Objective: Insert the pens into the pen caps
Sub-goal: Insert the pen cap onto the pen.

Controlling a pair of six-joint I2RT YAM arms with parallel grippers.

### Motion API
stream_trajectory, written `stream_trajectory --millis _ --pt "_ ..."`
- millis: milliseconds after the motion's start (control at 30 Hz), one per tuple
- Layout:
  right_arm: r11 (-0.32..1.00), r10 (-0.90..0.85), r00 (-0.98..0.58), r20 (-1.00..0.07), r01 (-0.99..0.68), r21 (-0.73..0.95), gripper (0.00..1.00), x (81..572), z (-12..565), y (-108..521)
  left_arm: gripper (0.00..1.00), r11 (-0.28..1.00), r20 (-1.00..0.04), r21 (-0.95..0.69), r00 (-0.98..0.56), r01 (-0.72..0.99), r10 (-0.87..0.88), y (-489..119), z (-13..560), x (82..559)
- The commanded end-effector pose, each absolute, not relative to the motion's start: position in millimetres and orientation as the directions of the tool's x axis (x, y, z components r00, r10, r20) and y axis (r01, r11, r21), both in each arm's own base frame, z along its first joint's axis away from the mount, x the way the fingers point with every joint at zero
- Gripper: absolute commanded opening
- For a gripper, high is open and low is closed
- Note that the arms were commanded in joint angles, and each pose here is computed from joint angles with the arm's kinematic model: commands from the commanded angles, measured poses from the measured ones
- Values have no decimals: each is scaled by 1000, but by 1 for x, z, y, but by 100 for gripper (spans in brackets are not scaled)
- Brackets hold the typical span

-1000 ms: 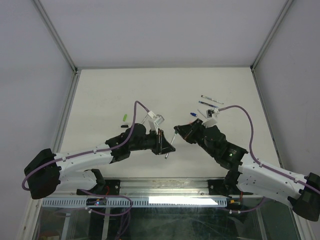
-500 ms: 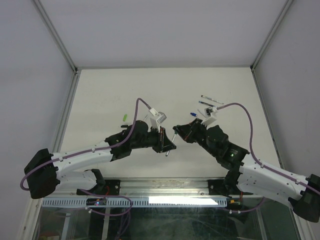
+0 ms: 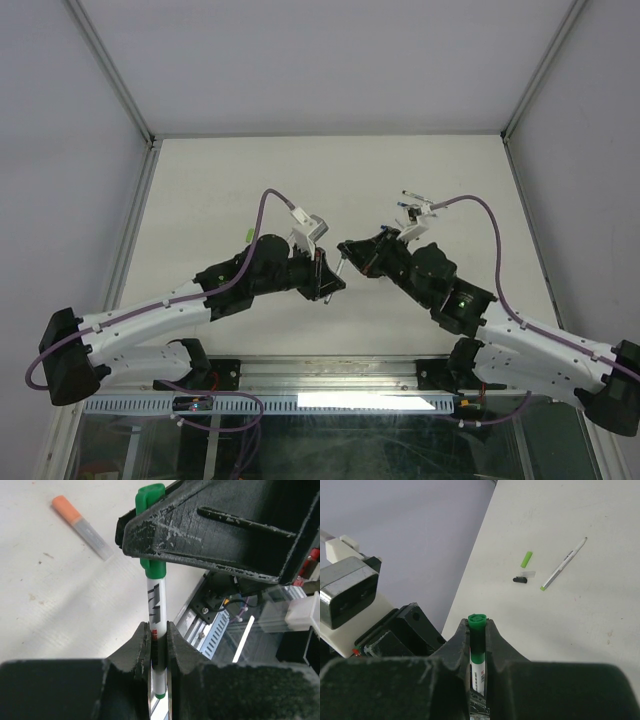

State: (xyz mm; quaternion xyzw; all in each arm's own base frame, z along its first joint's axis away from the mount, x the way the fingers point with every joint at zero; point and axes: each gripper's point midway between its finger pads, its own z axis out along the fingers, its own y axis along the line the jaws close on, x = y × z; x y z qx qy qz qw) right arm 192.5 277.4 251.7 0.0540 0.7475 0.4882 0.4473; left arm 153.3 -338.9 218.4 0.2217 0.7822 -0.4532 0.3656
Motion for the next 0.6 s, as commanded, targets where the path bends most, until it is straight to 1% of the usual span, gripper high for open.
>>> stream_trajectory --millis 0,67,267,400,567 --pt "540 122 -822 -557 -416 732 0 104 174 314 0 394 -872 -446 -291 804 -393 -333 393 187" --pt "550 97 -834 -543 -410 728 0 88 155 317 0 405 -872 -437 -268 803 -409 -328 403 188" --pt "547 69 -861 -505 -391 741 0 43 126 324 0 433 -862 -424 -208 795 -463 -312 425 191" --pt "570 55 -867 -495 -379 729 0 19 106 331 0 407 -847 -418 -187 812 -498 -311 445 188" --pt "593 47 -888 -457 -343 728 0 -12 75 340 0 392 -826 -411 -155 823 -541 -307 471 187"
